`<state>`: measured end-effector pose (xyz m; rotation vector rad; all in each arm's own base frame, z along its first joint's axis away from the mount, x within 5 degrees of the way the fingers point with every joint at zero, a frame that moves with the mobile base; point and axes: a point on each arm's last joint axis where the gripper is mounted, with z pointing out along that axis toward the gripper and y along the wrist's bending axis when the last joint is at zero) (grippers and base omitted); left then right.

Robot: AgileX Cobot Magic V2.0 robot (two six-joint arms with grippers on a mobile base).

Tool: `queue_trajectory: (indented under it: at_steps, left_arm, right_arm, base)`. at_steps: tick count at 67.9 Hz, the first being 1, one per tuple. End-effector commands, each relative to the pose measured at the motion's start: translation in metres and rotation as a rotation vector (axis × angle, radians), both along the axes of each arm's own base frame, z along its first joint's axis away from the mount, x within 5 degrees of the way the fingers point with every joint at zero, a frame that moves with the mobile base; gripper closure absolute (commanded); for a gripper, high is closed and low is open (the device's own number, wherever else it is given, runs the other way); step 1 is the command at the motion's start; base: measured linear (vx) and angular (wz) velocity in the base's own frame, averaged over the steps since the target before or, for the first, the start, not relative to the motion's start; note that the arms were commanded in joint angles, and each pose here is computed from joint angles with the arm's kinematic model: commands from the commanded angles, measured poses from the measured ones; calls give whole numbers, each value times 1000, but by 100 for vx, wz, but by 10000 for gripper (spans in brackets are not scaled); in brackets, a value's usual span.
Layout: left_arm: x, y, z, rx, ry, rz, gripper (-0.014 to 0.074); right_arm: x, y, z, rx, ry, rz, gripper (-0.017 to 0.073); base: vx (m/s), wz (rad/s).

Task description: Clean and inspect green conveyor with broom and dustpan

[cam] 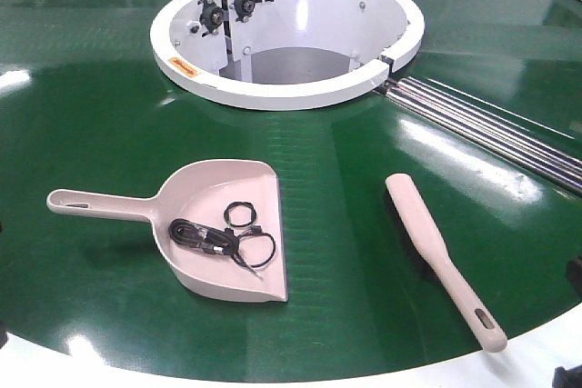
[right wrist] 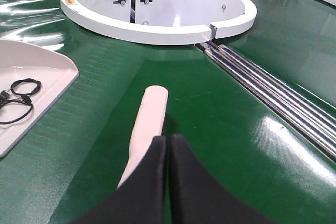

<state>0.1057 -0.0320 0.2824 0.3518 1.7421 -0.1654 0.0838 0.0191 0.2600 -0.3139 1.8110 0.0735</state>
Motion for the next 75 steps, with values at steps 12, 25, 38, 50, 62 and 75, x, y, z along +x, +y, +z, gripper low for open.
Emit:
queue_trajectory:
  at_steps: [12, 25, 38, 50, 62, 75]
  left_arm:
    - [-1, 1, 12, -33, -63, 17, 600]
    - [-1, 1, 12, -33, -63, 17, 600]
    - [-1, 1, 12, -33, -63, 17, 600]
    - [-1, 2, 13, 14, -83, 18, 600]
    - [1, 8, 16, 4, -117, 85, 600]
    - [-8, 22, 19, 3, -138, 201, 600]
  right_arm:
    - [2, 0, 16, 16, -103, -5, 563]
    - [2, 0, 15, 15, -102, -5, 563]
    - [2, 0, 15, 15, -102, -5, 563]
    - [2, 0, 15, 15, -102, -5, 563]
    - [2, 0, 15, 15, -102, -5, 563]
    - [2, 0, 15, 15, -102, -5, 563]
  base:
    - [0, 0]
    - [0, 0]
    - [0, 0]
    - [0, 0]
    - [0, 0]
    - [0, 0]
